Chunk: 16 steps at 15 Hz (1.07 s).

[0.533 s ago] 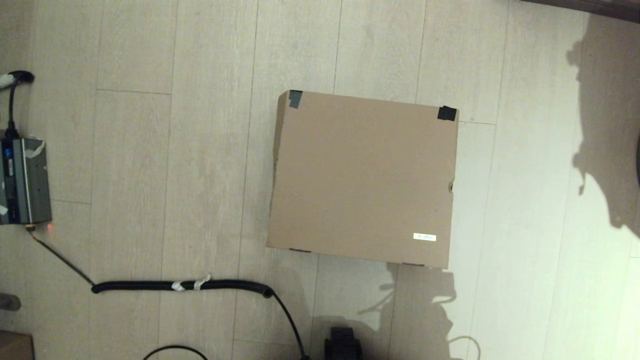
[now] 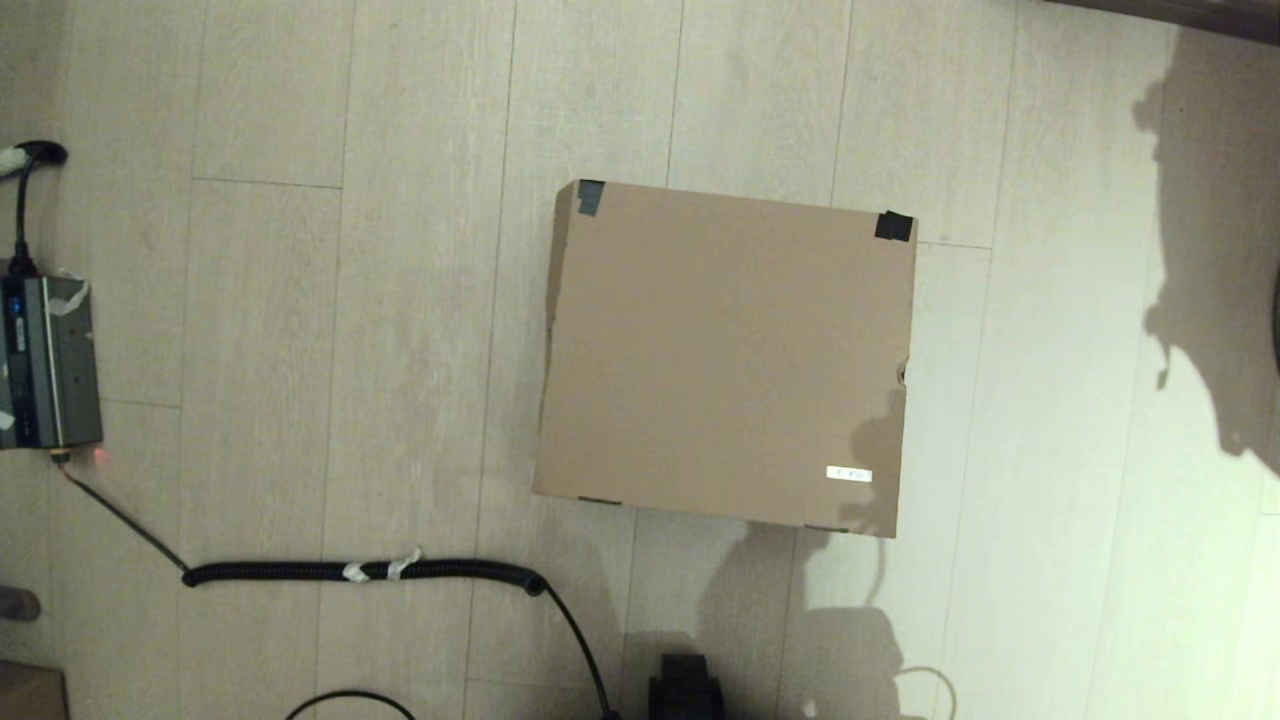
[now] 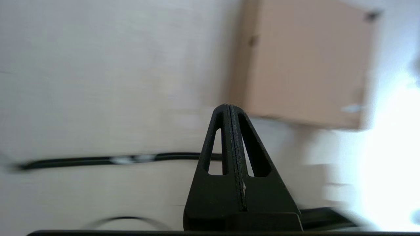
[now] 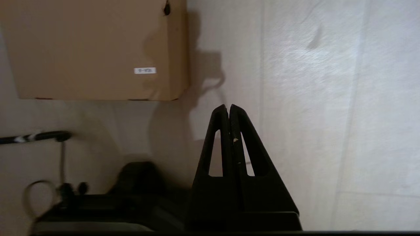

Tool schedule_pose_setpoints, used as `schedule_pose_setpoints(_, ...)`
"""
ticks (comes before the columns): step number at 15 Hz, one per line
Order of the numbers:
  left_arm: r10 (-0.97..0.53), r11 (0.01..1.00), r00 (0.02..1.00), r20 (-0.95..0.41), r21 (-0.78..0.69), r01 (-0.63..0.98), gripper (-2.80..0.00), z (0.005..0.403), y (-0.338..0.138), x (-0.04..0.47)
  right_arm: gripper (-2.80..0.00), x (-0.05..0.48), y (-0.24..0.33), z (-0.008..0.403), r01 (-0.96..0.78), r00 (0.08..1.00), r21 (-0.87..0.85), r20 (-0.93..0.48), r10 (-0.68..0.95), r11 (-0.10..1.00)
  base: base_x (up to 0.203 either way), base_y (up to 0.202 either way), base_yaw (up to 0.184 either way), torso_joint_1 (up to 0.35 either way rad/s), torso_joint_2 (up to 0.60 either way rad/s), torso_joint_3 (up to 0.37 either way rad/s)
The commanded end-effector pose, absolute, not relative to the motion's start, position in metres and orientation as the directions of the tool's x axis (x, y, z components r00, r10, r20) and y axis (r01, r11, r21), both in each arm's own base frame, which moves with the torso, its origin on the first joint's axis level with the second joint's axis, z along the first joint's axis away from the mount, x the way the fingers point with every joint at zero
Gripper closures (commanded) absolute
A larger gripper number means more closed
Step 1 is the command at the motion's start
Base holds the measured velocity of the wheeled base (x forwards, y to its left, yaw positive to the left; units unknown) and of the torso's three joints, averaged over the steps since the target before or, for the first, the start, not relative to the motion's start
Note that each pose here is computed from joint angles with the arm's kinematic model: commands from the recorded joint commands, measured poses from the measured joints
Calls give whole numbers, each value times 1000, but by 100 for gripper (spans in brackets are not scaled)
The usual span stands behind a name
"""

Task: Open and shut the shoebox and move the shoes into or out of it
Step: Open the shoe box

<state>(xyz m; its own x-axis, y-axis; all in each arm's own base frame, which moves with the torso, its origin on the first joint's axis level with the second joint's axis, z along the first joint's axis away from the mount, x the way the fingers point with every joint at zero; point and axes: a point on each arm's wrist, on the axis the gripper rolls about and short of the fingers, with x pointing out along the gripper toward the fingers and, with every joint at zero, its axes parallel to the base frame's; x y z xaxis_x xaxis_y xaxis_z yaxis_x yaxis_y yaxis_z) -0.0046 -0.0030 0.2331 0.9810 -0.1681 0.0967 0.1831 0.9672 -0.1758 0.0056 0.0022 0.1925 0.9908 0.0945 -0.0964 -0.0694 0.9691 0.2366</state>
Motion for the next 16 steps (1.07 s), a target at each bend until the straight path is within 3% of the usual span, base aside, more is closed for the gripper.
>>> schedule_pose_setpoints(1, -252, 929, 961, -118, -308, 206, 0, 254, -8, 73, 0, 72, 3, 203, -29, 937, 302, -323, 131, 953, 0, 0, 0, 0, 0, 0)
schedule_pose_setpoints(4, -465, 792, 848, -253, -548, 271, 0, 247, -17, 156, 0, 166, 4, 193, 6, 875, 419, -442, 199, 908, 0, 0, 0, 0, 0, 0)
schedule_pose_setpoints(7, -605, 677, 735, -306, -684, 272, 0, 213, -24, 231, 0, 242, 6, 166, -42, 857, 518, -421, 298, 854, 0, 0, 0, 0, 0, 0)
schedule_pose_setpoints(10, -660, 623, 700, -274, -719, 307, 0, 172, -28, 297, 0, 289, 5, 138, -178, 827, 593, -343, 446, 785, 0, 0, 0, 0, 0, 0)
schedule_pose_setpoints(13, -727, 561, 657, -201, -726, 399, 0, 155, -32, 335, 0, 311, -3, 117, -363, 768, 621, -224, 600, 695, 0, 0, 0, 0, 0, 0)
schedule_pose_setpoints(16, -759, 529, 630, -161, -717, 454, 0, 138, -33, 357, 0, 323, -9, 101, -400, 770, 607, -183, 612, 686, 0, 0, 0, 0, 0, 0)
